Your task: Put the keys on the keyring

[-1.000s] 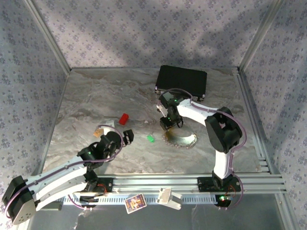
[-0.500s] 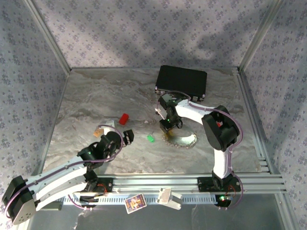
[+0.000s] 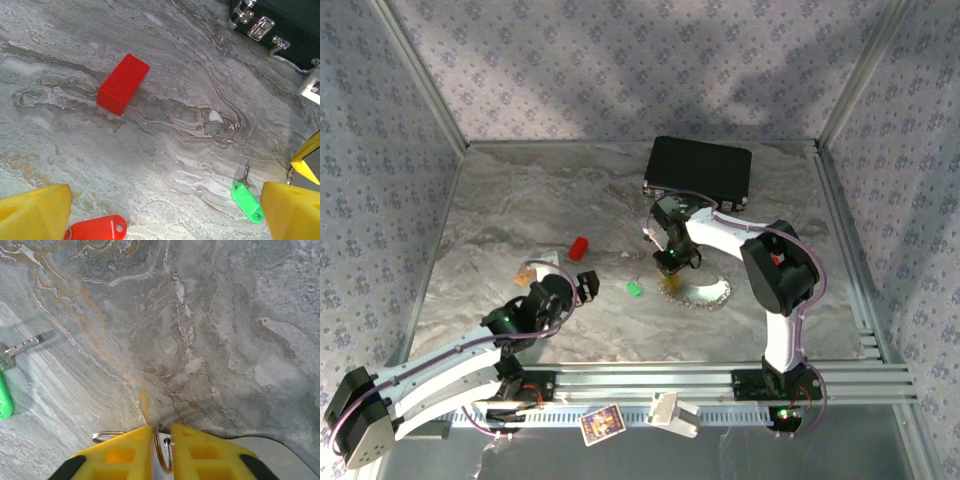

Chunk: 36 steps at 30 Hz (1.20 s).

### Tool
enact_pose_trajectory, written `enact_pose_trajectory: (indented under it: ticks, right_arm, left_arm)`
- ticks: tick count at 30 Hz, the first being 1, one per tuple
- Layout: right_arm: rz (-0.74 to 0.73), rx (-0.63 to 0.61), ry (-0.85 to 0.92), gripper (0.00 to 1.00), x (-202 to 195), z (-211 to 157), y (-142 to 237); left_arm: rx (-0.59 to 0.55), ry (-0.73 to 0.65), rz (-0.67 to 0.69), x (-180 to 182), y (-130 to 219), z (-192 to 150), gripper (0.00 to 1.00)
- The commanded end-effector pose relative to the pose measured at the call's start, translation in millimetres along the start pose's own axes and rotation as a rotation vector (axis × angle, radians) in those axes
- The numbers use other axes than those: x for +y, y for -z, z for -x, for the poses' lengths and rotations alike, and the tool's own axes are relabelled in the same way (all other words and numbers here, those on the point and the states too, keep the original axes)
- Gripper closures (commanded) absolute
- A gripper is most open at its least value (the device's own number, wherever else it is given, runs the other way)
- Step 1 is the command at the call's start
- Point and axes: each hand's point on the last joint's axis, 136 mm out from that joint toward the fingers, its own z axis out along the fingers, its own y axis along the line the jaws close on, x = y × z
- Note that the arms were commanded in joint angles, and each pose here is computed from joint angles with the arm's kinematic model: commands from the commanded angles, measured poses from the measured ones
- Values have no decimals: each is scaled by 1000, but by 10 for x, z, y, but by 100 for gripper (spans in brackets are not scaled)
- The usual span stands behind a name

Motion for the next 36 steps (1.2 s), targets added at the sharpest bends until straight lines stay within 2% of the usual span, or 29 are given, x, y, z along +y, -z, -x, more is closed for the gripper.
enact_pose_trajectory:
  ticks: [1, 7, 12, 18, 24, 30, 36]
  right_arm:
    - [-12, 23, 17, 87, -14, -27, 39]
    - [-45, -4, 40, 100, -1, 25, 180]
    - [-122, -71, 55, 100, -29, 95, 431]
    - [-179, -207, 86, 100, 83, 203, 871]
    - [-222, -384, 113, 100, 173, 209, 1441]
    - [-260, -560, 138, 100, 221, 213, 1981]
    - [-257, -717, 177, 100, 320, 308, 2397]
  left_arm:
    - [-11, 22, -16, -70, 17, 64, 4]
    - [-17, 22, -13, -56, 15, 63, 4]
    - [-49, -10, -4, -75, 27, 157, 4]
    - [-92, -112, -9, -198, 101, 389, 3]
    - [-131, -191, -77, -469, 175, 654, 6]
    - [-216, -290, -38, -595, 225, 992, 9]
    - [-247, -443, -29, -877, 245, 1335, 7]
